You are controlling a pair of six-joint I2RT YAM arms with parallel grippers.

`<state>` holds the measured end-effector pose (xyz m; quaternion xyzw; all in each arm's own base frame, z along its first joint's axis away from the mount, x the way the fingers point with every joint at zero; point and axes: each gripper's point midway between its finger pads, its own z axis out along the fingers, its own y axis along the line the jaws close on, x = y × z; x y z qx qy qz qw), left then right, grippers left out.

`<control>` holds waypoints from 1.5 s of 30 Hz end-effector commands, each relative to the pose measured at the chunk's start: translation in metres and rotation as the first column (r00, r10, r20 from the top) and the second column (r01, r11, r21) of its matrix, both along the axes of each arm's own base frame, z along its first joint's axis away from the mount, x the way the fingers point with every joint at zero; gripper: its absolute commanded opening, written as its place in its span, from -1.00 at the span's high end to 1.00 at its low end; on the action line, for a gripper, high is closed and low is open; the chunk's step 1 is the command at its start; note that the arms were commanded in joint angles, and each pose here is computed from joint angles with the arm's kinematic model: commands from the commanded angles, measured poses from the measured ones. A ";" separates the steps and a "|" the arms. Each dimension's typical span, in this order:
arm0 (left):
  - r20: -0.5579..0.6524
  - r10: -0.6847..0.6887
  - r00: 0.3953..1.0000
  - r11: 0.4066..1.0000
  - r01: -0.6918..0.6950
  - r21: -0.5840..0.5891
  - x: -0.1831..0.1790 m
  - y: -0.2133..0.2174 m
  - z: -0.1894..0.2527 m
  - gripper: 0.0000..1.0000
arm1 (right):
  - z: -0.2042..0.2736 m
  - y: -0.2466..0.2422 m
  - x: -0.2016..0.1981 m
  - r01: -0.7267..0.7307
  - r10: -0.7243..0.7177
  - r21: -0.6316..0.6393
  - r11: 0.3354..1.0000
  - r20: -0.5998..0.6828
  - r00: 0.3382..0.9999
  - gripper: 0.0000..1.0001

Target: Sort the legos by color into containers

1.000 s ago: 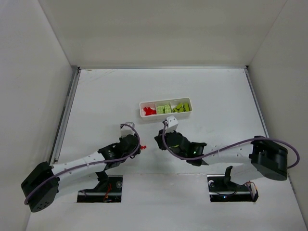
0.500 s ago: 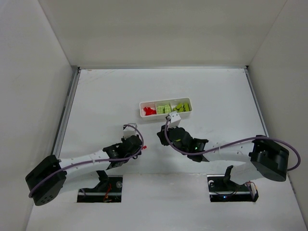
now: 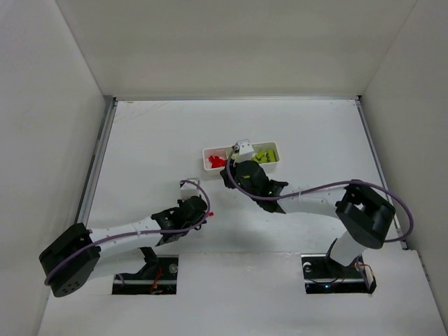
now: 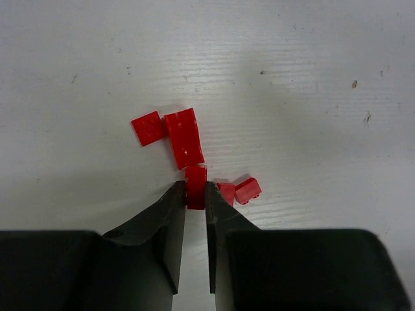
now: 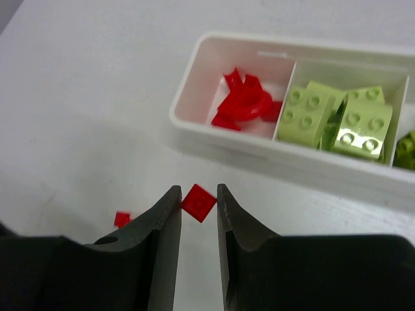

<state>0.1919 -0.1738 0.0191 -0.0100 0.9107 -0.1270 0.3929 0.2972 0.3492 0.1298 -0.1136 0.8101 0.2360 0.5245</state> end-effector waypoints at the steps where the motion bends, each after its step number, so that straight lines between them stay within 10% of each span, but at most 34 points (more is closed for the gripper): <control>1: 0.043 0.019 0.999 0.999 -0.018 -0.038 0.007 -0.002 0.010 0.81 | 0.032 0.018 0.039 0.006 -0.011 0.077 0.997 0.065 0.998 0.45; 14: 0.071 0.025 0.997 0.996 -0.019 -0.092 0.004 0.000 0.029 0.83 | 0.039 0.025 0.079 0.042 -0.049 0.104 0.994 0.068 0.997 -0.14; 32: 0.274 0.071 0.959 0.967 0.002 -0.256 0.099 -0.061 0.138 0.83 | -0.022 -0.053 -0.047 0.103 -0.094 0.142 0.985 -0.066 0.993 0.05; 45: 0.229 0.153 0.961 0.973 -0.107 -0.202 0.191 -0.058 0.112 0.44 | -0.033 -0.026 -0.107 -0.009 0.021 0.122 0.993 -0.095 0.995 0.02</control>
